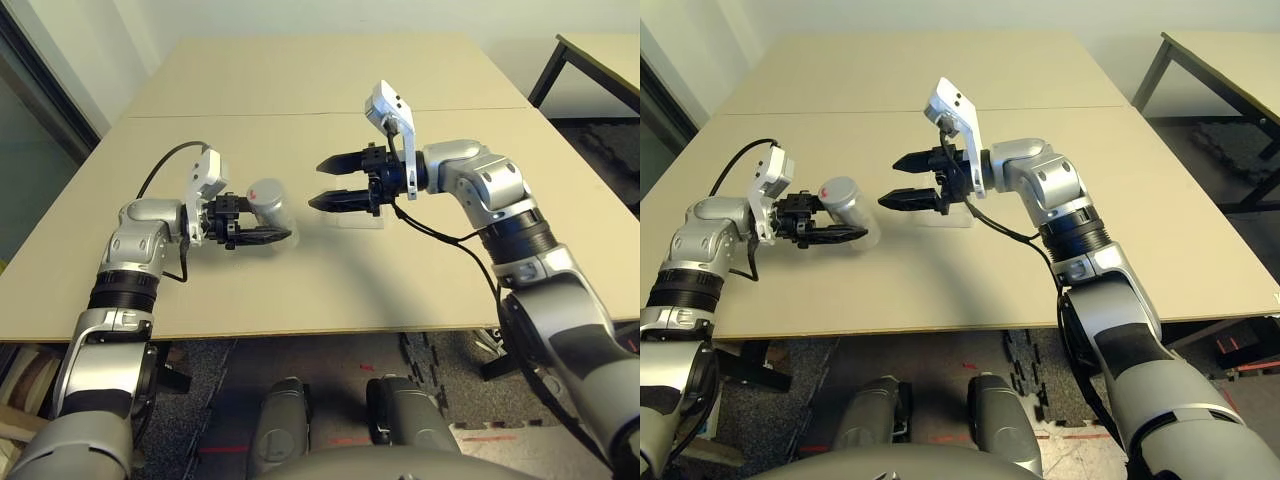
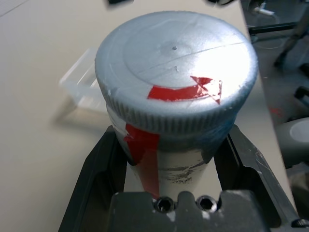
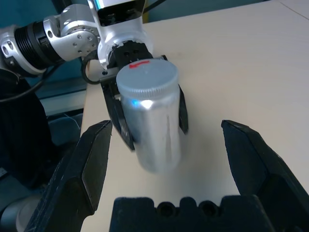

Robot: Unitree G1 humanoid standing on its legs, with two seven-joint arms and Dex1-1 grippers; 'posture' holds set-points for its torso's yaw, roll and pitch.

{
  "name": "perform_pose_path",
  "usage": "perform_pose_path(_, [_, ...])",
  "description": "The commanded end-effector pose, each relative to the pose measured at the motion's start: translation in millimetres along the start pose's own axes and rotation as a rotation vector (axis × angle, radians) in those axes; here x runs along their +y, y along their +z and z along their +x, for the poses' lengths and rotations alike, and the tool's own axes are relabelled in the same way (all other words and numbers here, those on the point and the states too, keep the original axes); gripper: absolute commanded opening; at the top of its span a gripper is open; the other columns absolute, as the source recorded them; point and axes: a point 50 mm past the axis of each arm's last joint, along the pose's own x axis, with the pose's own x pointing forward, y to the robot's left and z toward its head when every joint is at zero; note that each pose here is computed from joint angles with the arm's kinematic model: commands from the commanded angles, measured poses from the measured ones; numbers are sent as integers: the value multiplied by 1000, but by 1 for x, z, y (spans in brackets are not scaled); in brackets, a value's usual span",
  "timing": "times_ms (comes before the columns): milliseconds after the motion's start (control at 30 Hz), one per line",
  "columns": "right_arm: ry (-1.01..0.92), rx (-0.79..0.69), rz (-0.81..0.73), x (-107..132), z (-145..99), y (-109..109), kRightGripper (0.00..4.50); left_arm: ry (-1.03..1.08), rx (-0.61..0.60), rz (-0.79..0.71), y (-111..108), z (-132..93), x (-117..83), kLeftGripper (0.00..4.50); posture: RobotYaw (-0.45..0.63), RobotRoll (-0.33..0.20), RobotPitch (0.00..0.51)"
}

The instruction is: Pour the medicine from the bottle into the box.

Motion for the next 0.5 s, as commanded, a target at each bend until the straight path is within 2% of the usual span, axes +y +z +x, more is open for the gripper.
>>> perform_pose_path(33, [-9,10,-15,-1,8,2,4500,-48,5,15,7,5,0,2793,13,0,58])
perform_pose_path(500, [44,-48,-22,7,31,11,4500,-78,67,3,9,11,3,2793,26,0,64])
